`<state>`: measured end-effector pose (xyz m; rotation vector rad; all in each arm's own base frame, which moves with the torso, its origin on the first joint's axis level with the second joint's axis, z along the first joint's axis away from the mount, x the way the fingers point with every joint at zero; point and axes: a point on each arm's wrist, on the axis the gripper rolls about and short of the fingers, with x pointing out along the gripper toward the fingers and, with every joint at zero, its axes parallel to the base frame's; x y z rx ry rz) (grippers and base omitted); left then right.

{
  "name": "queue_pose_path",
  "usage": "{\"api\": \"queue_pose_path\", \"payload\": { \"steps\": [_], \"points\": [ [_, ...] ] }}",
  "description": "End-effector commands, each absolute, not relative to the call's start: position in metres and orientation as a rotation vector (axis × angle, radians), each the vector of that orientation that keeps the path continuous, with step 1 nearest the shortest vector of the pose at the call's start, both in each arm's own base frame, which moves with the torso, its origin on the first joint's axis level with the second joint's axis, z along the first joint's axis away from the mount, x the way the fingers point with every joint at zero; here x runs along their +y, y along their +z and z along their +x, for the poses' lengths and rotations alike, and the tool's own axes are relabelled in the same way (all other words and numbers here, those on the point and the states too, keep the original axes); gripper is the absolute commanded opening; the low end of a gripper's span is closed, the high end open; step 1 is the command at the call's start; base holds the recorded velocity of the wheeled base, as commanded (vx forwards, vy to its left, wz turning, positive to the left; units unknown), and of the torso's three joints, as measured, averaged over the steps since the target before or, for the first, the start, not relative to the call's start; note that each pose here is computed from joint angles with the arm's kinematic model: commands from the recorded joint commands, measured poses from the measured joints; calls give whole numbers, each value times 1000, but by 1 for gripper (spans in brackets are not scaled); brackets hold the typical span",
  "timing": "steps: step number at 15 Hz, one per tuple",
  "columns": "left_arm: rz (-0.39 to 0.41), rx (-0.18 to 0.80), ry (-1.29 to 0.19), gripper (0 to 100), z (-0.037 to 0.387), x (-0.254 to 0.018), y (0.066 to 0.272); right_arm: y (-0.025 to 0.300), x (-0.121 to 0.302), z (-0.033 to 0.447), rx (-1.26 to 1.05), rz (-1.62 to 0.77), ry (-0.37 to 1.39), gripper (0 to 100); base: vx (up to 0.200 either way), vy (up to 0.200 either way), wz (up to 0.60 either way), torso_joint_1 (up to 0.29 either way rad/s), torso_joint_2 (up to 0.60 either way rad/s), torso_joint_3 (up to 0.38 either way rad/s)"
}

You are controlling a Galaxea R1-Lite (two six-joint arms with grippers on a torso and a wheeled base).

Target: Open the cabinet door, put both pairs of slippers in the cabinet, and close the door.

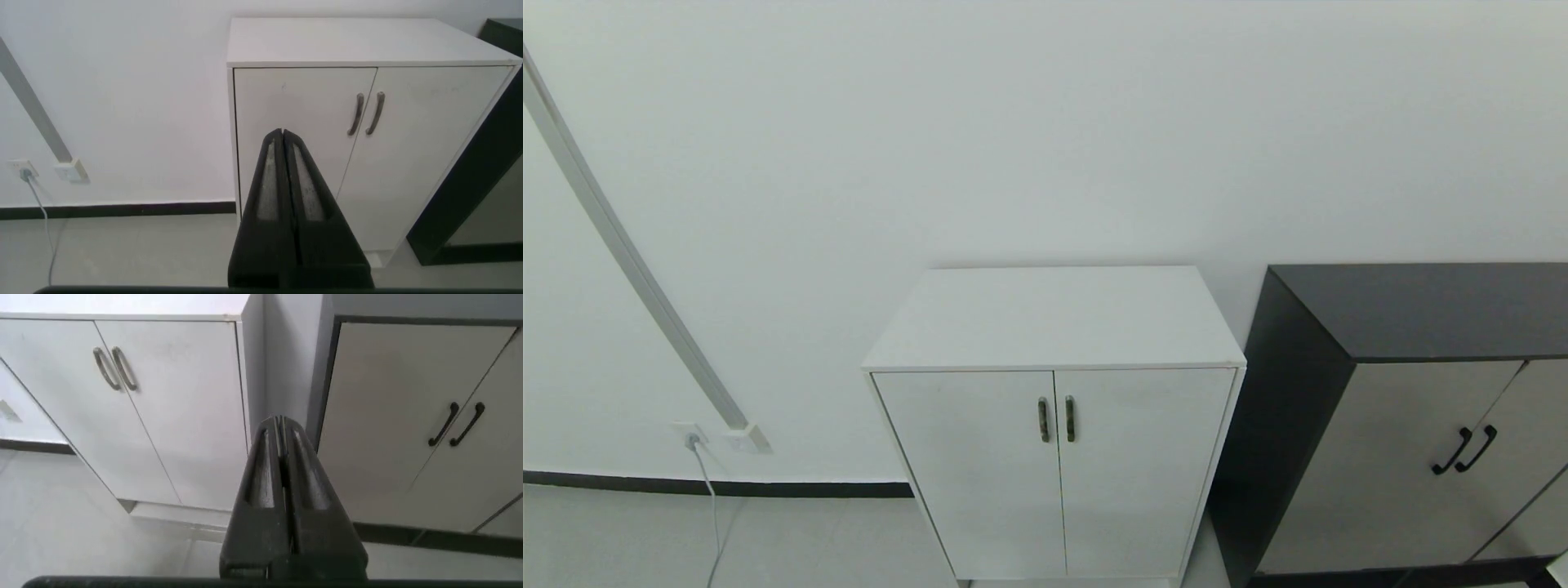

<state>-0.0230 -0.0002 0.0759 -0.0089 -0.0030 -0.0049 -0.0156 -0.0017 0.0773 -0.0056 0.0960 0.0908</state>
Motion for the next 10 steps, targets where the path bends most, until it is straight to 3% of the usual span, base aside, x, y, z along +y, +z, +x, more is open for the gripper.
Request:
{"api": "queue_pose_path", "payload": {
  "steps": [1, 4, 10],
  "points": [
    [-9, -2, -5, 0, -23, 0, 76, 77, -1, -15, 100, -4, 67, 0, 0, 0, 0, 0, 0, 0],
    [-9, -2, -5, 0, -23, 0, 76, 75, 0, -23, 9, -6, -17, 0, 0, 0, 0, 0, 0, 0],
    [-9, -2, -5, 0, -23, 0, 76, 76, 0, -23, -4, 72, -23, 0, 0, 0, 0, 0, 0, 0]
  ]
}}
